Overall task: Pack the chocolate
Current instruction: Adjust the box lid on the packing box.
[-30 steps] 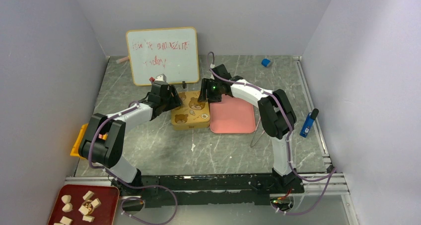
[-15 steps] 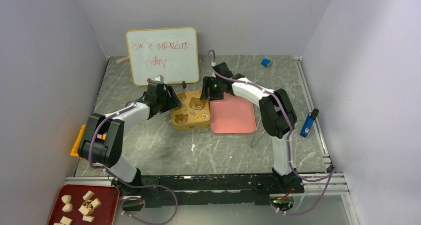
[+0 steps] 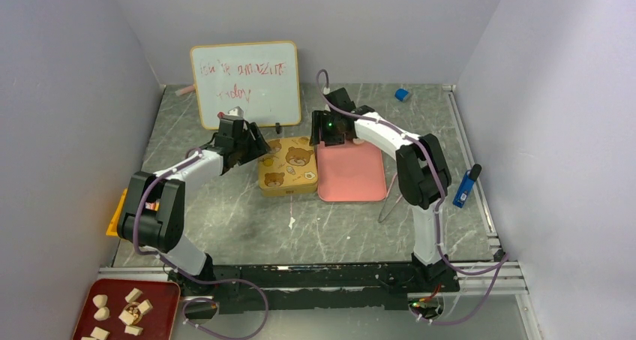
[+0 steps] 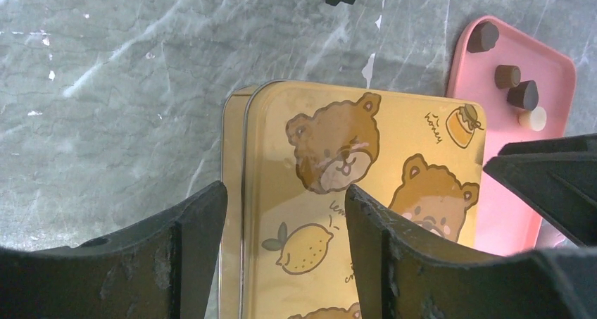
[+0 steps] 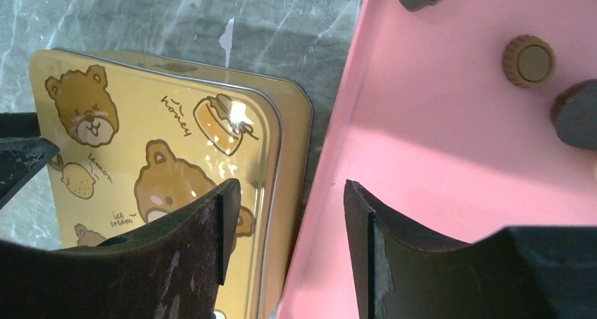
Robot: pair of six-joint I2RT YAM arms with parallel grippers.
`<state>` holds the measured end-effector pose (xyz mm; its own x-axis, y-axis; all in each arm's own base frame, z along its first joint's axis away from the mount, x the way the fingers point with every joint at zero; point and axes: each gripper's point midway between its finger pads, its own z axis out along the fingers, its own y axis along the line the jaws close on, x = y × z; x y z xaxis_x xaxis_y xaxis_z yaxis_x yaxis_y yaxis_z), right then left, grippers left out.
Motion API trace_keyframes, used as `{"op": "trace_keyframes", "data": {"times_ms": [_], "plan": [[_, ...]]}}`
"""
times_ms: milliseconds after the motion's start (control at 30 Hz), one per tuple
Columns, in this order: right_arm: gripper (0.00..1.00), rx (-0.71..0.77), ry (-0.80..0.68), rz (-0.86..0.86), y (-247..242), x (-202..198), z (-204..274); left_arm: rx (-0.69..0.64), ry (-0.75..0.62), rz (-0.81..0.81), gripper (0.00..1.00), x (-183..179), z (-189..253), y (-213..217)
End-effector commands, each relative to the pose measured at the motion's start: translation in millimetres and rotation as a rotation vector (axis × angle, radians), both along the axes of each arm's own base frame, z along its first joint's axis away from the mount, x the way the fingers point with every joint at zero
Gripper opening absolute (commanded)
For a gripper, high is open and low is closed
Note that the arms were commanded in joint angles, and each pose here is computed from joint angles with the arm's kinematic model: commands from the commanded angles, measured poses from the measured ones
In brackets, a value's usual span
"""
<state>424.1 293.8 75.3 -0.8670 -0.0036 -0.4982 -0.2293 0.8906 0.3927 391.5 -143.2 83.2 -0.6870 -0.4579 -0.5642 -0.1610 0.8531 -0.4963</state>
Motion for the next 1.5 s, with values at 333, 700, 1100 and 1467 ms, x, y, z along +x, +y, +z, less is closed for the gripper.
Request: {"op": "trace_keyframes", "data": {"times_ms": [333, 700, 1100, 1467], "plan": [[0.41, -0.146, -0.156, 0.079, -2.7, -39.8, 78.1, -0.006, -0.065, -0.033, 0.66, 7.3, 34.9, -2.5], [0.00, -0.269, -0.151, 0.126, 4.1, -85.8, 63.7, -0.006, -0.062, -0.054, 0.66, 5.2, 35.2, -4.5], [0.00, -0.318, -0.175, 0.147, 10.2, -103.9, 73.9, -0.019, -0.064, -0.062, 0.66, 5.7, 35.4, -7.1], [0.00, -0.322, -0.141, 0.166, 10.2, -115.0, 59.4, -0.022, -0.056, -0.054, 0.66, 1.2, 32.0, -6.0]]}}
